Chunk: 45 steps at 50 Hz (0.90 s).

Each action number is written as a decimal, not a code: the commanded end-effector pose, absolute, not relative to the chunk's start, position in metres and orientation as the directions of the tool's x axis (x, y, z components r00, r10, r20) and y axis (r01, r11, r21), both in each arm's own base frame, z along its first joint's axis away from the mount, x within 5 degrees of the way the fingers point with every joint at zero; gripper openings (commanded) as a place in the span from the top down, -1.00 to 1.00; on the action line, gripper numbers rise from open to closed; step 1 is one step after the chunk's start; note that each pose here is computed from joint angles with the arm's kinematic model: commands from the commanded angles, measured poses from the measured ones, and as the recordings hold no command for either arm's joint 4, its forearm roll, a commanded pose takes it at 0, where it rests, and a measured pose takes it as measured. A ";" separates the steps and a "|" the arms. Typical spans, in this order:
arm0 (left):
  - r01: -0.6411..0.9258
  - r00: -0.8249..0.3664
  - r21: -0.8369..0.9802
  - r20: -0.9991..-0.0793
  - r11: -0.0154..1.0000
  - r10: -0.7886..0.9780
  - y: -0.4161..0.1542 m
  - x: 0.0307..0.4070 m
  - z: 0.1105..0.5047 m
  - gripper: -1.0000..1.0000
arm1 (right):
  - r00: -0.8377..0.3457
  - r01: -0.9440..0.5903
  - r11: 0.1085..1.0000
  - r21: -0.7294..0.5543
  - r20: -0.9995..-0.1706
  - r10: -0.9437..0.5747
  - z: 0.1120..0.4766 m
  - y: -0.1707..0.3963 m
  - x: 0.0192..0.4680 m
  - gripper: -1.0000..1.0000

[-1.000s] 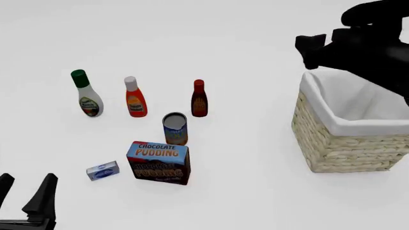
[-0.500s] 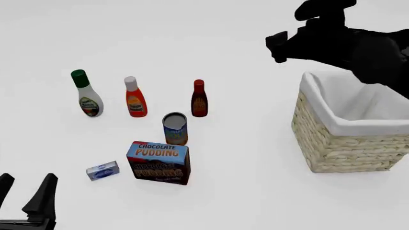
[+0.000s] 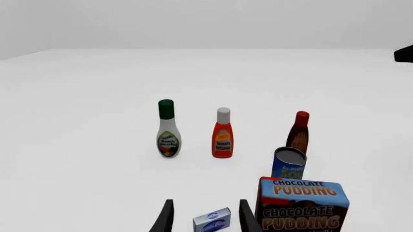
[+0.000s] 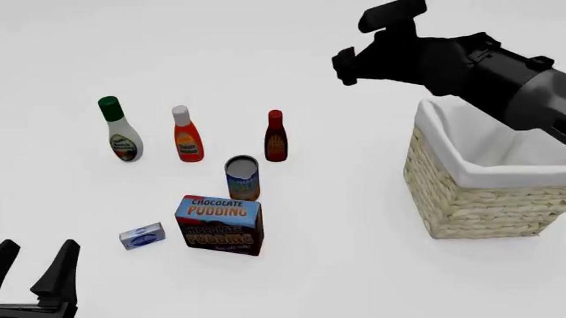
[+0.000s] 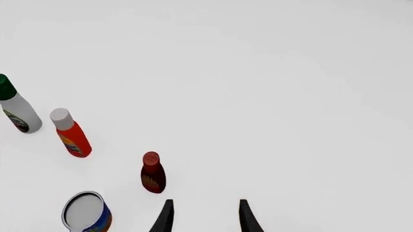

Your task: Pick the bbq sauce and place it in the basket.

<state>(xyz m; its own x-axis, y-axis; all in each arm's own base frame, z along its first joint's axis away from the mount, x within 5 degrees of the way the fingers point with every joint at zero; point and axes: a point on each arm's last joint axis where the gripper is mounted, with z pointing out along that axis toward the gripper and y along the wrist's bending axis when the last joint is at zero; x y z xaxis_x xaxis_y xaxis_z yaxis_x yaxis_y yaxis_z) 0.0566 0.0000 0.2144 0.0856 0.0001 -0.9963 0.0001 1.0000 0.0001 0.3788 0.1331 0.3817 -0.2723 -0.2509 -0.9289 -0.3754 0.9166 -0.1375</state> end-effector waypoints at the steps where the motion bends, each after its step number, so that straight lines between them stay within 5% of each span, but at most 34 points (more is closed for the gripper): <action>1: 0.000 0.086 0.000 -0.996 1.000 0.000 0.000 0.057 0.214 -1.00 | -0.294 -0.397 0.908 -0.131 -0.919 -0.261 0.366 0.152 0.405 -1.00; 45: 0.000 0.085 0.000 -0.996 1.000 0.000 0.000 0.057 0.214 -1.00 | -0.369 -0.496 0.859 -0.128 -0.864 -0.342 0.298 0.220 0.452 -1.00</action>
<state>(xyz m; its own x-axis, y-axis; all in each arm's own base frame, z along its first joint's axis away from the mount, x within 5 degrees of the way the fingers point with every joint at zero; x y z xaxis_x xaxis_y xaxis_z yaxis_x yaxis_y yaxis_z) 0.0566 0.0000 0.2144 0.0856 0.0000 -0.9963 0.0001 1.0000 0.0000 0.4441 0.2058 0.3126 -0.3535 -0.3279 -0.8761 -0.4784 0.8682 -0.1319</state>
